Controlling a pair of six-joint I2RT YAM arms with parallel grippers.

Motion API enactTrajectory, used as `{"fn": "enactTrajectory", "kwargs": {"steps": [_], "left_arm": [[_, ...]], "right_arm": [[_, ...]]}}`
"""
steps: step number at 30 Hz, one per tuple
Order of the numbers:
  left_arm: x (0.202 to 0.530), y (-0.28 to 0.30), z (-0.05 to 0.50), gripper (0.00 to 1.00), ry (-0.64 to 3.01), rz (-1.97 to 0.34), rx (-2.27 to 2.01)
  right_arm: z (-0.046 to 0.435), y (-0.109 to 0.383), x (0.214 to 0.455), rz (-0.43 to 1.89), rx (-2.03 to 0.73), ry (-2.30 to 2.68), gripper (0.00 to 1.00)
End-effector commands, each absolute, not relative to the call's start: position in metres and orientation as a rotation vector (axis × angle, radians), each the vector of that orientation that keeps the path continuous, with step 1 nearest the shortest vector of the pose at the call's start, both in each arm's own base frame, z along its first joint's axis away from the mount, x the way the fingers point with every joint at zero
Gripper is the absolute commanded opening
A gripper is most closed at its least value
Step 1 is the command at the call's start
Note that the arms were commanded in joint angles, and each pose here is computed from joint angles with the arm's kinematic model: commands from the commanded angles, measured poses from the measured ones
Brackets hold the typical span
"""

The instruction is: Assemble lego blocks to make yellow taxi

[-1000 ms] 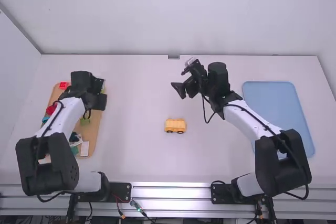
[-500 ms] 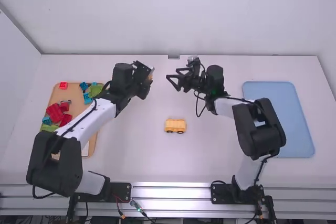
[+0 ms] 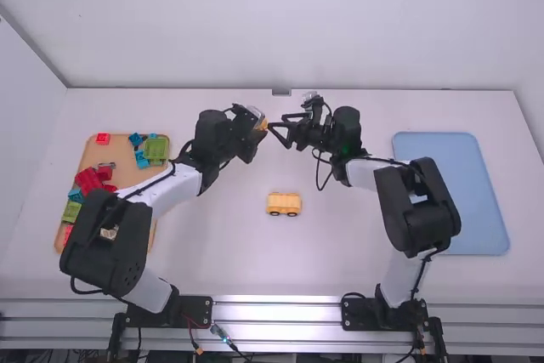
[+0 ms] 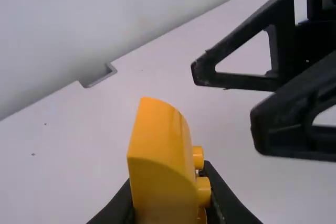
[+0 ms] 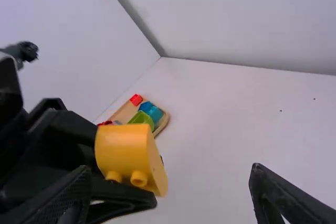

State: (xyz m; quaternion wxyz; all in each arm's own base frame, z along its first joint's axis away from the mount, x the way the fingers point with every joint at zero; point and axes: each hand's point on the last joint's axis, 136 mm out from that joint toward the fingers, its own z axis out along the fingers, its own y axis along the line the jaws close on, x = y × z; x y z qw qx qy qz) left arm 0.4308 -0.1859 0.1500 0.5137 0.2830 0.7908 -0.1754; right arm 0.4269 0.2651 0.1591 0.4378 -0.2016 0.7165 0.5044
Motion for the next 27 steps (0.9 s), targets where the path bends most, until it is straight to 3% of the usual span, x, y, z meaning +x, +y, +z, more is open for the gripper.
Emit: {"fn": "enactTrajectory", "kwargs": {"steps": [1,14,22,25,27], "left_arm": [[0.427,-0.191,0.144,0.02,1.905,-0.466,0.678],[0.42,-0.199,0.142,0.02,1.877,-0.491,0.659],[0.419,-0.202,0.143,0.02,1.862,-0.495,0.662],[0.42,-0.202,0.144,0.02,1.856,-0.493,0.659],[0.42,-0.204,0.146,0.02,1.848,-0.495,0.663]], "right_arm": [[0.166,0.267,0.428,1.265,-0.509,1.762,0.78],[0.162,0.301,0.418,1.19,-0.547,1.75,0.74],[0.162,0.309,0.415,1.184,-0.547,1.753,0.6],[0.161,0.31,0.414,1.187,-0.549,1.753,0.59],[0.161,0.314,0.411,1.192,-0.557,1.752,0.52]]}}
